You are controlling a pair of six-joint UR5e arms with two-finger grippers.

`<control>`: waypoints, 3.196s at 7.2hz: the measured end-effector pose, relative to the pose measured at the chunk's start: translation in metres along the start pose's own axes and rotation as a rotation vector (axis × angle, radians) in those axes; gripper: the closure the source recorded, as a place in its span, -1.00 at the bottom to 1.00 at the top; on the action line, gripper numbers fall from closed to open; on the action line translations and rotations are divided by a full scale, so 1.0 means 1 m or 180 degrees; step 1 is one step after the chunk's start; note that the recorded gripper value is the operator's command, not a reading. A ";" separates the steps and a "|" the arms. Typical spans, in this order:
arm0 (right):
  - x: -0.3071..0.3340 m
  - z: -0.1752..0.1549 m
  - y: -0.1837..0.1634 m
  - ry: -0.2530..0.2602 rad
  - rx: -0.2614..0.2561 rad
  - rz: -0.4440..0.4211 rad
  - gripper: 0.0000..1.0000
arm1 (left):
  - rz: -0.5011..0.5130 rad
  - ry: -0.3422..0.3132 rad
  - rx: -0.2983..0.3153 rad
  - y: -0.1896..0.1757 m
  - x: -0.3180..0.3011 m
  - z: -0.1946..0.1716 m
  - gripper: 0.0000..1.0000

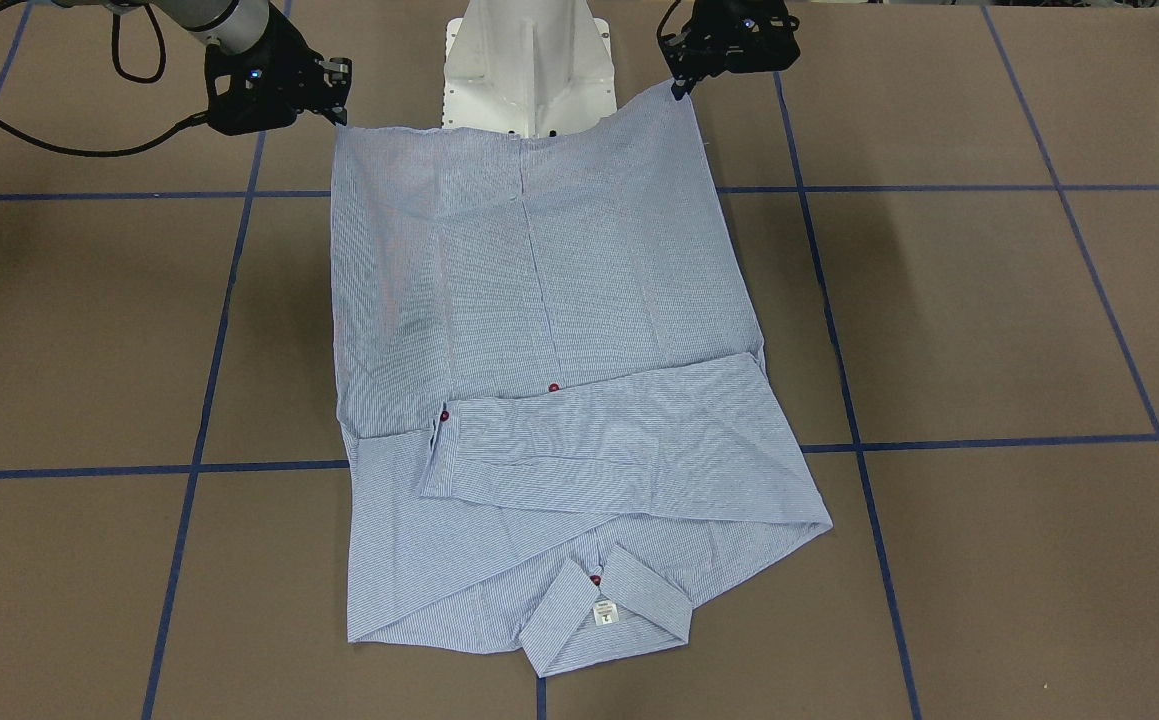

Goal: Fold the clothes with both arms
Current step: 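Lift the hem with both grippers and carry it toward the collar, then lay the hem over the shoulders with both grippers beside the collar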

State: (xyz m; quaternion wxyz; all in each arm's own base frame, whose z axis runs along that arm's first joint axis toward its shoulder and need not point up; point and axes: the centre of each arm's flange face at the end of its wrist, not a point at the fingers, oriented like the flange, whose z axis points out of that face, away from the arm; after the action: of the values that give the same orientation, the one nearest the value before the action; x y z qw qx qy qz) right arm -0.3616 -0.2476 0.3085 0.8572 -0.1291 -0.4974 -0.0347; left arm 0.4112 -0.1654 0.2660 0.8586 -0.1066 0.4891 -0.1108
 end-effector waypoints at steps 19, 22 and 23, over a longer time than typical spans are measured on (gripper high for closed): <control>-0.028 -0.056 -0.255 -0.0256 0.1020 0.0388 1.00 | 0.0085 -0.0037 0.1079 -0.285 0.045 -0.043 1.00; -0.035 -0.087 -0.304 -0.0251 0.1218 0.0468 1.00 | 0.0219 -0.0058 0.1185 -0.346 0.054 -0.067 1.00; -0.034 -0.097 -0.313 -0.0257 0.1270 0.0479 1.00 | 0.0235 -0.0034 0.1178 -0.351 0.058 -0.072 1.00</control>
State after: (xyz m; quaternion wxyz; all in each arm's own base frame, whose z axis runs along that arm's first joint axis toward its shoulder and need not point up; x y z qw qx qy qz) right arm -0.3556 -0.5764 0.2913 0.8453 0.0051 -0.5173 0.1337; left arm 0.3478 -0.5228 0.2849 0.8696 0.0705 0.4593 -0.1668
